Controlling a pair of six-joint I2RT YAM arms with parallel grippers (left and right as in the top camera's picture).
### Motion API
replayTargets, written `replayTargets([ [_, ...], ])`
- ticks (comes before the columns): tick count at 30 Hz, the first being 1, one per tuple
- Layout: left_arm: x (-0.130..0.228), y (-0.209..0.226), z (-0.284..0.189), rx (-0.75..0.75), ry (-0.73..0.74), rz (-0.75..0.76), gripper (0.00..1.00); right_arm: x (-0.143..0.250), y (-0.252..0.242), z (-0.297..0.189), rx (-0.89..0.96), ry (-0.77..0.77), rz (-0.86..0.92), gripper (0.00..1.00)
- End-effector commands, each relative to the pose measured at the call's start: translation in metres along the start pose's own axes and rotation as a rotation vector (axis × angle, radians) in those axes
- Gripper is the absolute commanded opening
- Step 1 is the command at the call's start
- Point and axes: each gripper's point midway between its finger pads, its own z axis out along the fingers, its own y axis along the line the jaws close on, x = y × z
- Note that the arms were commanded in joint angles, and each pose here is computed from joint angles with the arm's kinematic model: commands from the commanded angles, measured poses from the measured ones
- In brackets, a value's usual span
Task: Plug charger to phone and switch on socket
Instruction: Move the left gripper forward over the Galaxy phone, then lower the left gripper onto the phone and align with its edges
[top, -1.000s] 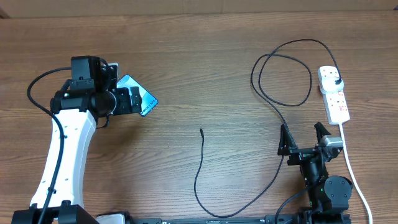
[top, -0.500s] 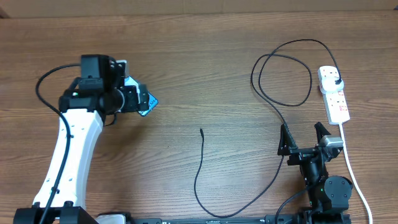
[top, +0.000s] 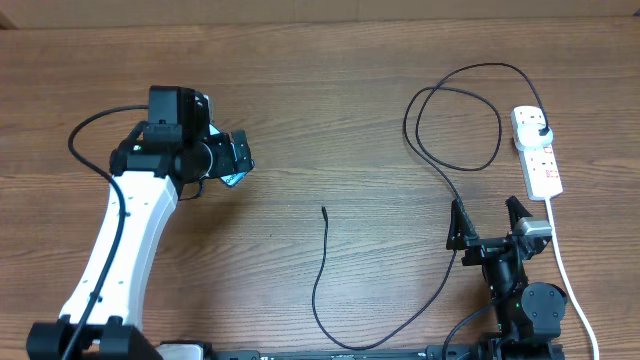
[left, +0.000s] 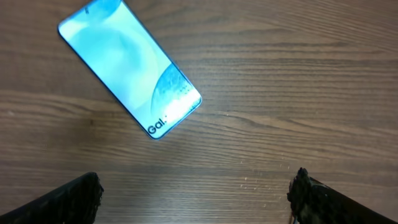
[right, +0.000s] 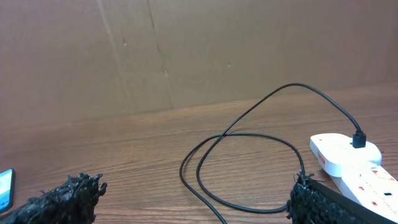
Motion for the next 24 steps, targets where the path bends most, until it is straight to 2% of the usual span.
replayTargets([
  [1, -0.002, 0.002, 0.014, -0.013, 0.033, -0.1, 1.0, 0.002, -0.001, 0.0, 0.004, -0.003, -0.007, 1.0],
  [8, 0.006, -0.012, 0.031, 0.069, 0.098, -0.115, 1.0, 0.002, -0.001, 0.0, 0.004, -0.003, -0.007, 1.0],
  [12, -0.006, -0.018, 0.032, 0.099, 0.058, -0.142, 1.0, 0.002, -0.001, 0.0, 0.004, -0.003, -0.007, 1.0],
  [16, -0.011, -0.009, 0.024, 0.021, 0.077, -0.31, 1.0, 0.002, -0.001, 0.0, 0.003, -0.003, -0.007, 1.0],
  [24, -0.039, 0.01, 0.012, -0.185, 0.084, -0.508, 1.0, 0.002, -0.001, 0.0, 0.004, -0.003, -0.007, 1.0],
])
